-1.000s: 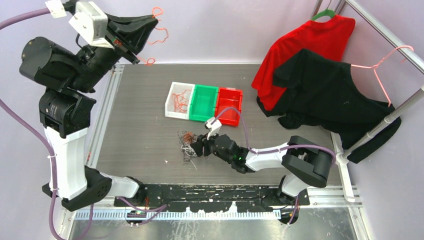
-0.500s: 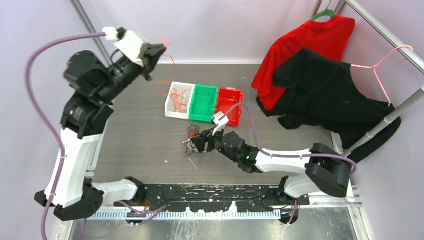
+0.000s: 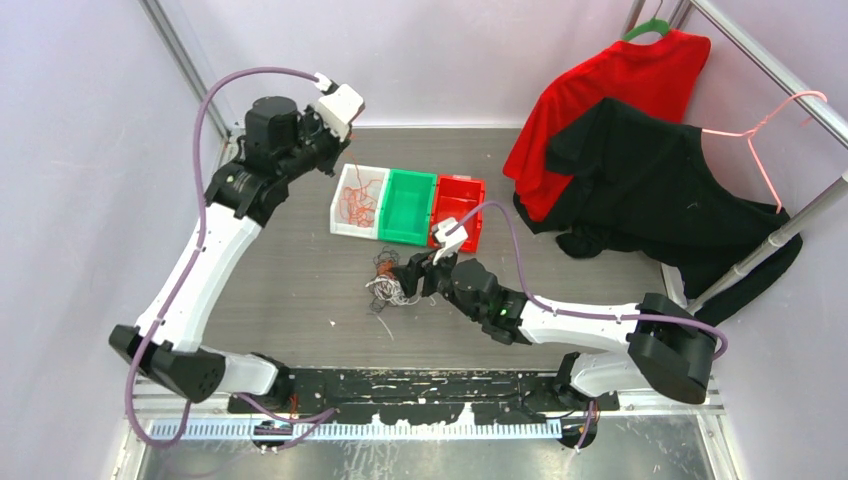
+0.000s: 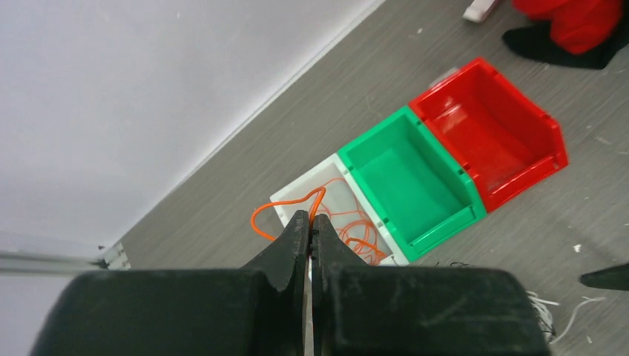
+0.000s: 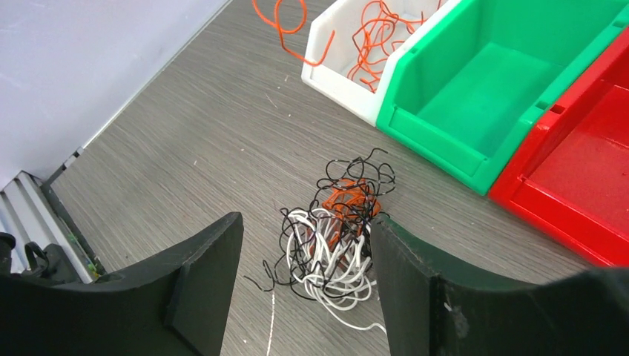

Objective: Untangle the cables

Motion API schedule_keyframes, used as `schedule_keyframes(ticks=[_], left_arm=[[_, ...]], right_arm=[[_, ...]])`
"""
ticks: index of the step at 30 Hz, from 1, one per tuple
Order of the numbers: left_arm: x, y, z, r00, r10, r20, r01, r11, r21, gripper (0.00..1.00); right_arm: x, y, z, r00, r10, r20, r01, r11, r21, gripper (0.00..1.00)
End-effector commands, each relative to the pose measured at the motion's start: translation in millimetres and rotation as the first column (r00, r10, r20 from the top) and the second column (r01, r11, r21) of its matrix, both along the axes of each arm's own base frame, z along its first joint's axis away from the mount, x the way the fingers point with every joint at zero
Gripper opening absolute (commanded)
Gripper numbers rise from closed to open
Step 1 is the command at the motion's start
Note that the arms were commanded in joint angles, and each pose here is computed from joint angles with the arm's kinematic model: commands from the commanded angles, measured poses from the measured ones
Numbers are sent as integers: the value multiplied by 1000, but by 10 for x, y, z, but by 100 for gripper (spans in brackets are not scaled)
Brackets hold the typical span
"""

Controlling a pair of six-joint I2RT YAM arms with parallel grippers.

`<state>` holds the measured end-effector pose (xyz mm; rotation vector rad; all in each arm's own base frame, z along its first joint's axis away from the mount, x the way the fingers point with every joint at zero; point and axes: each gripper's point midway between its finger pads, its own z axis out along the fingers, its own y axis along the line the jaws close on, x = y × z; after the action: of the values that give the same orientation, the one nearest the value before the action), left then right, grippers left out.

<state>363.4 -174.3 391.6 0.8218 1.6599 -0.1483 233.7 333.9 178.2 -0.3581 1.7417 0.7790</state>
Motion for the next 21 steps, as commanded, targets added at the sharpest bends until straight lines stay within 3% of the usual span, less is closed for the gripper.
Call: schedule_keyframes(ticks=[1, 21], left_arm=[[320, 49, -80, 1000, 23, 16, -23, 1000, 5, 0], [1151, 52, -1013, 988, 55, -142, -47, 997, 58, 0]], right_arm=[[73, -5, 290, 999, -30, 44, 27, 998, 59, 69], [223, -109, 190, 997, -72, 26, 71, 996, 54, 66]])
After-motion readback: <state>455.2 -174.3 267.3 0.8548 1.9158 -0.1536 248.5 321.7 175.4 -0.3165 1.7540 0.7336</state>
